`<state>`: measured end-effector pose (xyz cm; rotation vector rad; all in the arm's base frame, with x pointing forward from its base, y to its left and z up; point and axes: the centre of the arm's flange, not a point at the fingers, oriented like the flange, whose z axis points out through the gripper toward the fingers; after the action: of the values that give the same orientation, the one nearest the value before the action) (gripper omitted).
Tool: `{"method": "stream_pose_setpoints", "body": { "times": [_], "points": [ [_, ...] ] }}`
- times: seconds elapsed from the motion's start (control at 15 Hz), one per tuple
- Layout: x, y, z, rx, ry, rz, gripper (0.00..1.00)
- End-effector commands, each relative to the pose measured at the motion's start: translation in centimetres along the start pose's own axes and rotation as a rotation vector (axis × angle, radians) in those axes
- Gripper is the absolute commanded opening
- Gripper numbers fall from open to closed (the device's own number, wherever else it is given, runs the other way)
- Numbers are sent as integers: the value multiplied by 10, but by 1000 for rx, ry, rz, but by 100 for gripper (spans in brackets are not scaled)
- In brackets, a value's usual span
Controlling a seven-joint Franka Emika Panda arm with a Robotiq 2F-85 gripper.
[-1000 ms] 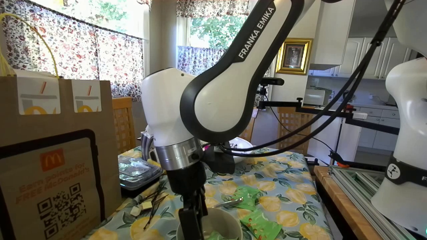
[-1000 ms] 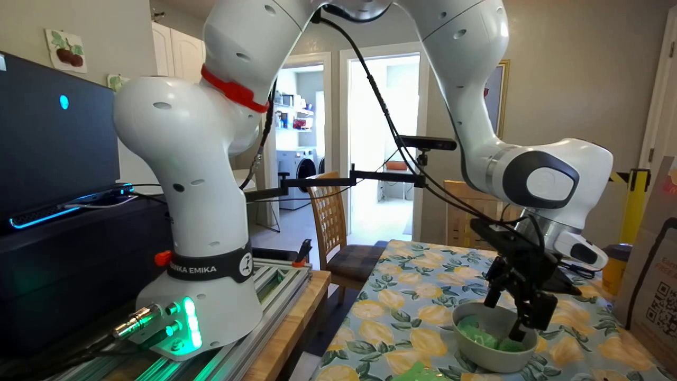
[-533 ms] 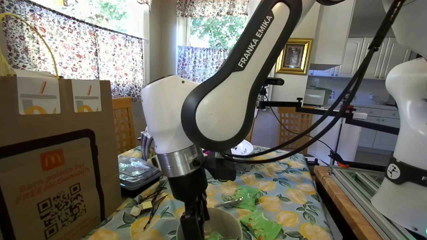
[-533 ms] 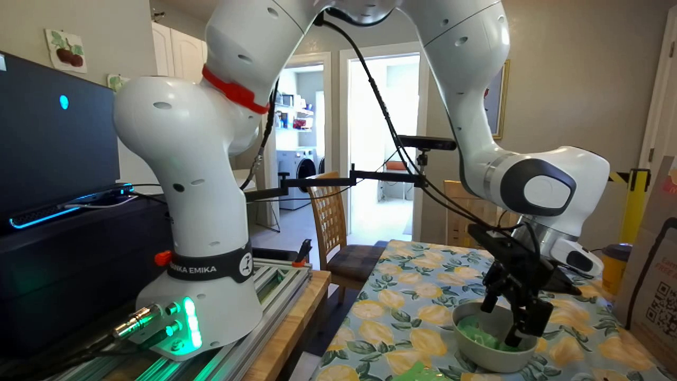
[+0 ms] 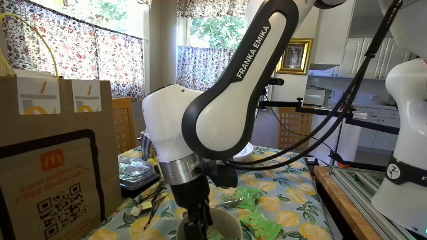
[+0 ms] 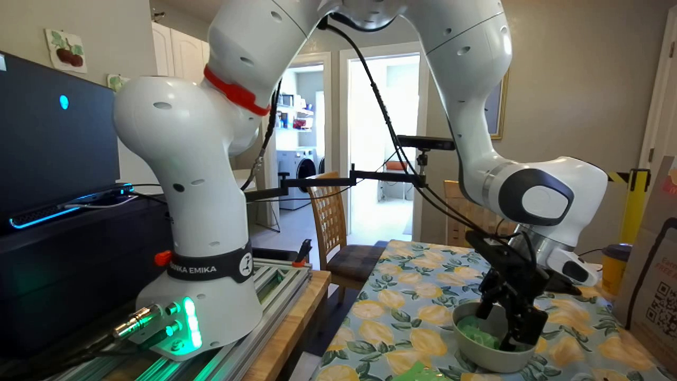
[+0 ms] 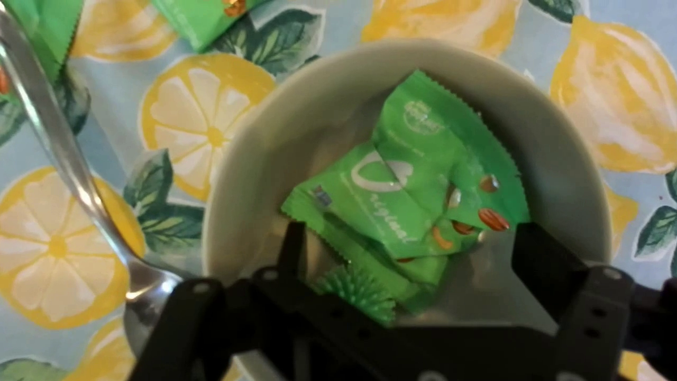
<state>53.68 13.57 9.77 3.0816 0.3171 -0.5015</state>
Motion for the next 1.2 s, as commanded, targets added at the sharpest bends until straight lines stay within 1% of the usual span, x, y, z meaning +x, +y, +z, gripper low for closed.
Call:
{"method": "stream_pose_setpoints", "body": {
  "times": [0.0,0.07,0.13,0.2,0.27,0.53,0.73,0.87,1.0,1.13],
  "points": [
    [12,-2,5,1,-12,22,100],
    [13,-2,6,1,-14,23,98],
    [13,-2,7,1,-16,22,92],
    [13,-2,8,-3,-18,23,73],
    [14,-2,9,-3,-20,23,70],
    [15,-1,12,-2,-27,25,36],
    [14,-1,10,5,-35,23,15],
    [12,-1,5,29,-43,13,2],
    [6,-3,-4,51,-44,6,0],
    [0,-6,-17,70,-37,9,0]
  ]
}}
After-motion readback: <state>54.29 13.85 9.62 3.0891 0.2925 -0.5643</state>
